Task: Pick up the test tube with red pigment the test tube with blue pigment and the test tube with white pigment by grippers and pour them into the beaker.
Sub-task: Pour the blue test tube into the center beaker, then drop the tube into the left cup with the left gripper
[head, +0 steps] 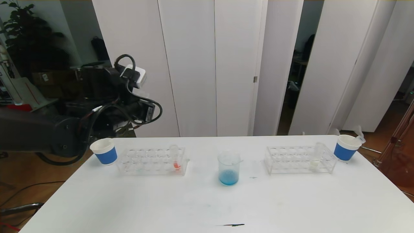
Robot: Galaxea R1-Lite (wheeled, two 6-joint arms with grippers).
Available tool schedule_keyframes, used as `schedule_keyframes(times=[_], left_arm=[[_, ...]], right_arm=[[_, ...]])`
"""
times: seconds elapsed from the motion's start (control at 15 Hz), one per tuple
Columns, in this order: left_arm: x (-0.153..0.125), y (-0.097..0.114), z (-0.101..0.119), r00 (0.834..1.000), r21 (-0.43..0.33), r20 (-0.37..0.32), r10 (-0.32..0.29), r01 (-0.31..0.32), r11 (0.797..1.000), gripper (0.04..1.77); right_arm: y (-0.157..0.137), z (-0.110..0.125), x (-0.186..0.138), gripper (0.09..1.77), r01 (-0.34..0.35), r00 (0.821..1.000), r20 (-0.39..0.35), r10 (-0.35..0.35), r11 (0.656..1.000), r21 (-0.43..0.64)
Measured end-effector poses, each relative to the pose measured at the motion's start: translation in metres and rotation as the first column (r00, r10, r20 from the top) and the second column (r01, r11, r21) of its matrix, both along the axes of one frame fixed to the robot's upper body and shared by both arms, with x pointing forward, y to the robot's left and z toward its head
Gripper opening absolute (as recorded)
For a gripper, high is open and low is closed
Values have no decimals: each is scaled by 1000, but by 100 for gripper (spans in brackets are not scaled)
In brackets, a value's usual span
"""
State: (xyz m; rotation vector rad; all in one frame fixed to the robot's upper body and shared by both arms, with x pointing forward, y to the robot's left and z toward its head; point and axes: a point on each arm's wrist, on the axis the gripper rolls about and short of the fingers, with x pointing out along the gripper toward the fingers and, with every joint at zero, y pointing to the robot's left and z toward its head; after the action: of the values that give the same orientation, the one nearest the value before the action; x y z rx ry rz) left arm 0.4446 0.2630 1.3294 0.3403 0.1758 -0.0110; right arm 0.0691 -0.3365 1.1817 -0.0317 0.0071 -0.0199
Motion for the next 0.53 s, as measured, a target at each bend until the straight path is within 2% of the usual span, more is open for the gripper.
schedule_keyframes(times=[0.2, 0.33, 0.53], left_arm=[[-17, 26, 5, 988, -157, -117, -99, 80, 984, 57], [-28, 43, 9, 982, -219, -163, -93, 56, 974, 57], [-37, 59, 10, 984, -248, -162, -73, 31, 968, 57]], right_arm=[[0, 0, 0, 175, 0, 1000, 0, 0, 1000, 0], [0, 0, 0, 175, 0, 1000, 0, 0, 1000, 0], [0, 0, 0, 175, 0, 1000, 0, 0, 1000, 0]])
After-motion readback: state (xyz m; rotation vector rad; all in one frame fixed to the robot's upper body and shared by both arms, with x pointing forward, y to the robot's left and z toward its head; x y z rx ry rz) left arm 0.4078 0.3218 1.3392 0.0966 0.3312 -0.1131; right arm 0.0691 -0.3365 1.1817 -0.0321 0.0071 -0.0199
